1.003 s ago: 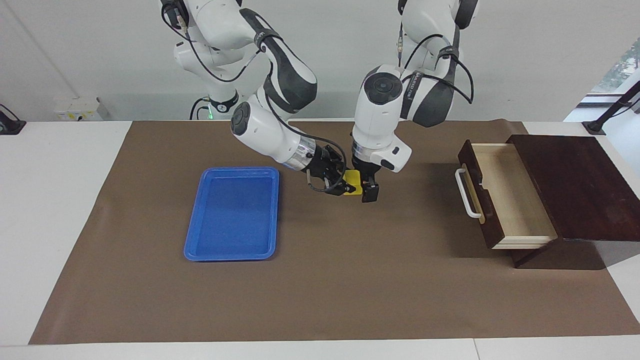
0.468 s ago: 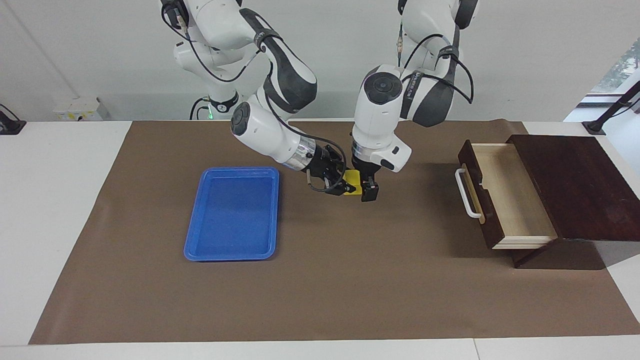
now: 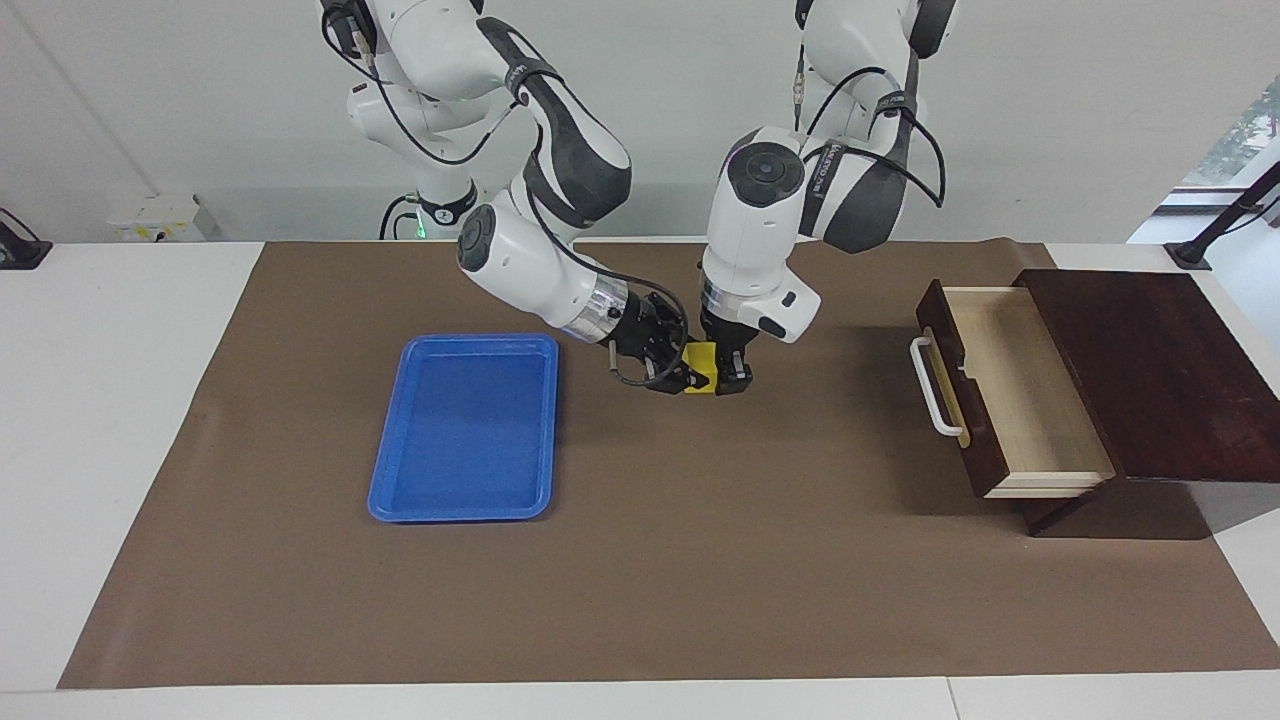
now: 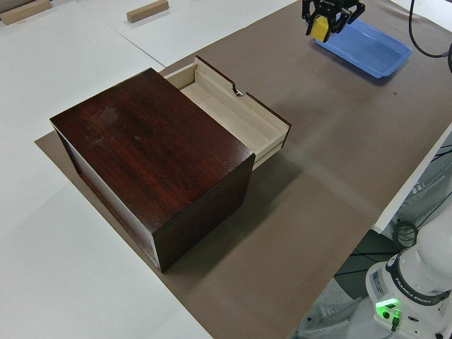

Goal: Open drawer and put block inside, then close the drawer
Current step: 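Grasp the cube with the left gripper and open the right gripper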

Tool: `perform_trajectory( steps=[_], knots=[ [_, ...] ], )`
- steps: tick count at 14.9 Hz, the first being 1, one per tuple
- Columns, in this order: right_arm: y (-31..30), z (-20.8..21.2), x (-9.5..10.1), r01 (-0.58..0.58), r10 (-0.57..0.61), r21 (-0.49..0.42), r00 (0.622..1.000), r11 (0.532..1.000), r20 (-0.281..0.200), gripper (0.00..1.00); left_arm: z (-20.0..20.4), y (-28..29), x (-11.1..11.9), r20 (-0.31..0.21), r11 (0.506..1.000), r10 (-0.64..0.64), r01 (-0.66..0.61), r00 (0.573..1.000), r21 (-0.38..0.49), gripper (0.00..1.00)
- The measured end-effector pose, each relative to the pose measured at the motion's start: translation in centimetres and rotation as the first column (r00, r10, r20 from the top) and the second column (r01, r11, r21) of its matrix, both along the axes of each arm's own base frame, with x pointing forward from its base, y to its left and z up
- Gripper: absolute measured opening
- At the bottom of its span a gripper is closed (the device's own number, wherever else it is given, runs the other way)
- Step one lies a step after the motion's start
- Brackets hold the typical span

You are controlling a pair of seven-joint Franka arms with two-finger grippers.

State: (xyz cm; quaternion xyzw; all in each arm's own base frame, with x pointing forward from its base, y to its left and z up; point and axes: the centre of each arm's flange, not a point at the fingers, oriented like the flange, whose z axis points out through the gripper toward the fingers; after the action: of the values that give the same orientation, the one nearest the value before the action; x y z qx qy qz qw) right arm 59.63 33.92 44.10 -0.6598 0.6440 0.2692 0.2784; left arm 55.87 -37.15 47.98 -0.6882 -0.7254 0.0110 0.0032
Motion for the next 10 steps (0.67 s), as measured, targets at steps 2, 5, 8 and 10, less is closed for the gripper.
perform_trajectory(
  steps=[2, 5, 8, 10],
  knots=[
    [0.00, 0.02, 0.01, 0.000, 0.000, 0.000, 1.000, 1.000, 0.000, 0.56, 0.03, 0.01, 0.01, 0.000, 1.000, 0.000, 0.000, 1.000, 0.000, 0.56],
    [0.40, 0.05, -0.21, -0.001, 0.001, 0.010, 1.000, 1.000, -0.007, 0.78, 0.25, 0.17, 0.27, 0.009, 1.000, 0.008, -0.008, 1.000, -0.006, 0.56],
    [0.33, 0.07, -0.17, 0.004, -0.004, 0.012, 1.000, 1.000, -0.010, 1.00, 0.35, 0.42, 0.48, 0.013, 1.000, 0.013, -0.013, 1.000, -0.008, 0.56],
    [0.09, 0.21, -0.07, 0.013, -0.012, 0.012, 1.000, 1.000, -0.019, 1.00, 0.35, 0.46, 0.51, 0.013, 1.000, 0.014, -0.014, 1.000, -0.008, 0.56]
  ],
)
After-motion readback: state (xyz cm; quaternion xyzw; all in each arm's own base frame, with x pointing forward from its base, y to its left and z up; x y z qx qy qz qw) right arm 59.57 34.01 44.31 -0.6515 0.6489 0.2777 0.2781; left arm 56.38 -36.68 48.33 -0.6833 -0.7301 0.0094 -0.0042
